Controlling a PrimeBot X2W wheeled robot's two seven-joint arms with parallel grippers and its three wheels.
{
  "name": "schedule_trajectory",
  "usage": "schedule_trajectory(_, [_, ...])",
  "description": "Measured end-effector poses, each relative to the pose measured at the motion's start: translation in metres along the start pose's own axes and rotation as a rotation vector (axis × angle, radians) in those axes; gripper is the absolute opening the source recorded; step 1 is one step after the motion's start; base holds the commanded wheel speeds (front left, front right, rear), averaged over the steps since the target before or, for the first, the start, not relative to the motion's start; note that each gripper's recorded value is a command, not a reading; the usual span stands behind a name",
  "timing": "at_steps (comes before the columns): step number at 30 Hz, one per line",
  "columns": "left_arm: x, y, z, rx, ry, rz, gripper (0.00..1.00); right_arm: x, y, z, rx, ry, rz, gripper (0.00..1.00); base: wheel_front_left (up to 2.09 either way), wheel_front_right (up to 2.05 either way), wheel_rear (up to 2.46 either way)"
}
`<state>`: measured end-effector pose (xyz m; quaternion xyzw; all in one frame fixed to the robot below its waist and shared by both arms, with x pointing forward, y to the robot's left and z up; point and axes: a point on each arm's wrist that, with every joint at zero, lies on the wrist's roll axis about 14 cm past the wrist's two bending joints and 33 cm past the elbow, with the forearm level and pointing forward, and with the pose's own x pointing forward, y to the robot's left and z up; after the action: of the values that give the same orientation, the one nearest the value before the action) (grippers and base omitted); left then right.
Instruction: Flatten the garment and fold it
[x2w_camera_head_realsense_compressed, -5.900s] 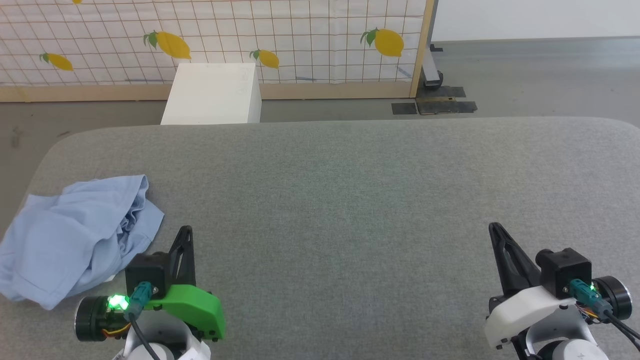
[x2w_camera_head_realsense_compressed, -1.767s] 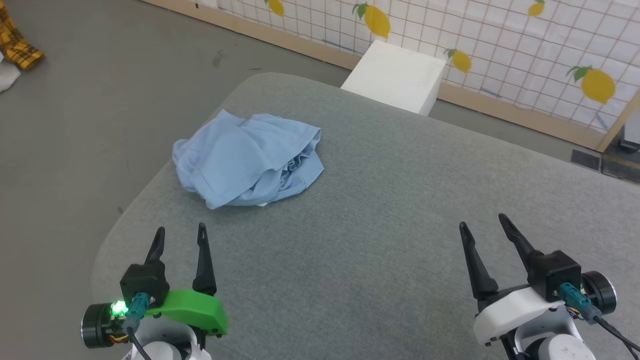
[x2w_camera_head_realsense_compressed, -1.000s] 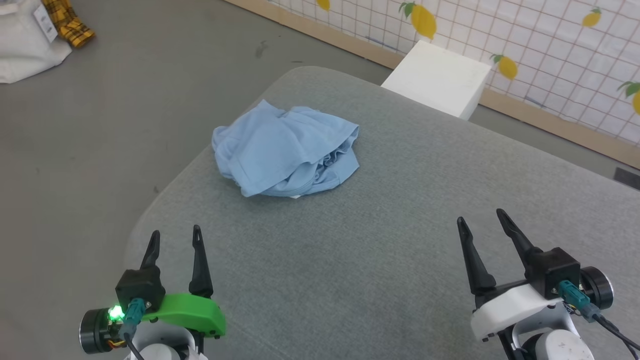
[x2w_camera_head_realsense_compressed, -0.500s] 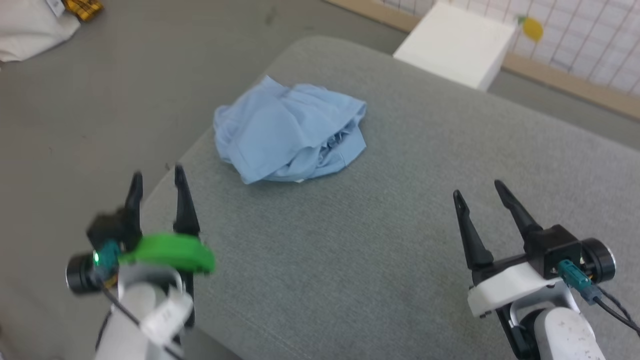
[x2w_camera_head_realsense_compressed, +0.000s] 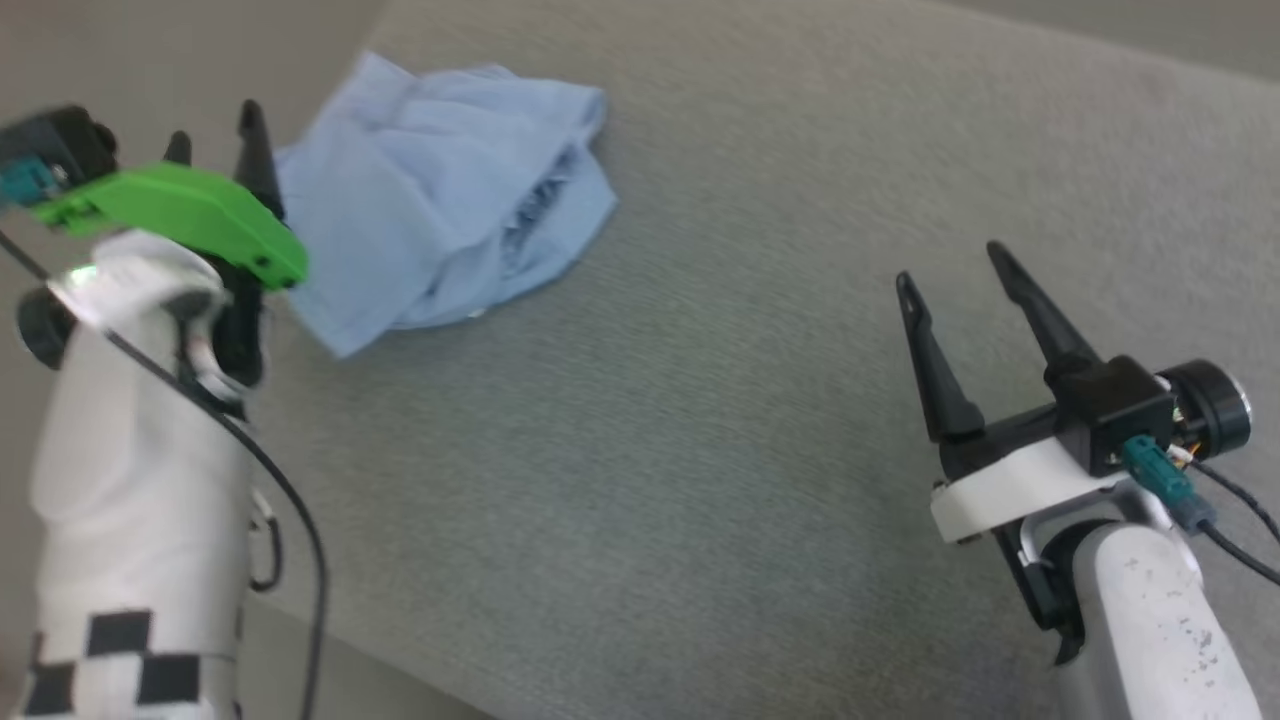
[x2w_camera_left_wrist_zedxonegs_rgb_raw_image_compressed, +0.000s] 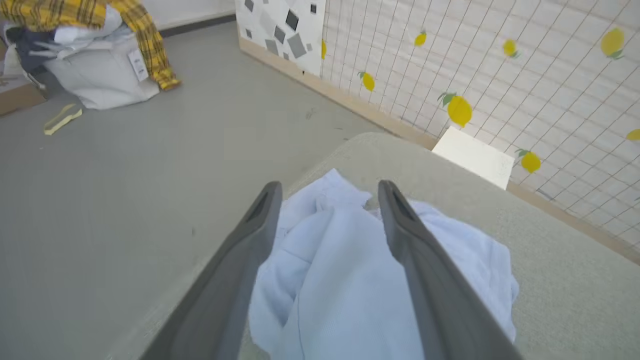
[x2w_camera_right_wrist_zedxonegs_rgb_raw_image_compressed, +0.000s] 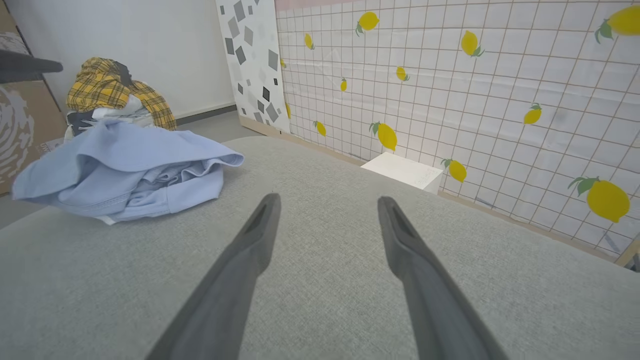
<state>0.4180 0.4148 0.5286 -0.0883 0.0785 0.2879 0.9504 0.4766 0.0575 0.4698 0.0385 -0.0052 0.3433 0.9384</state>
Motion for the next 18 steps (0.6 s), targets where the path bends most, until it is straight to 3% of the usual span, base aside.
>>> schedule_trajectory(4, [0.026,-0.007,-0.054,-0.01,0.267,0.014,1.0,-0.006,-0.026,-0.023,0.012,0.039,-0.058,1.0,0.0,0.0,0.0])
schedule_trajectory(12, [0.042,-0.024,-0.147,-0.017,0.632,0.028,1.0,-0.027,-0.067,-0.065,0.046,0.114,-0.165,1.0,0.0,0.0,0.0])
schedule_trajectory(17, [0.045,-0.023,-0.175,0.04,0.799,0.041,1.0,-0.037,-0.084,-0.076,0.055,0.127,-0.218,1.0,0.0,0.0,0.0])
schedule_trajectory(18, [0.045,-0.024,-0.178,0.042,0.823,0.039,0.83,-0.039,-0.087,-0.077,0.054,0.131,-0.227,1.0,0.0,0.0,0.0])
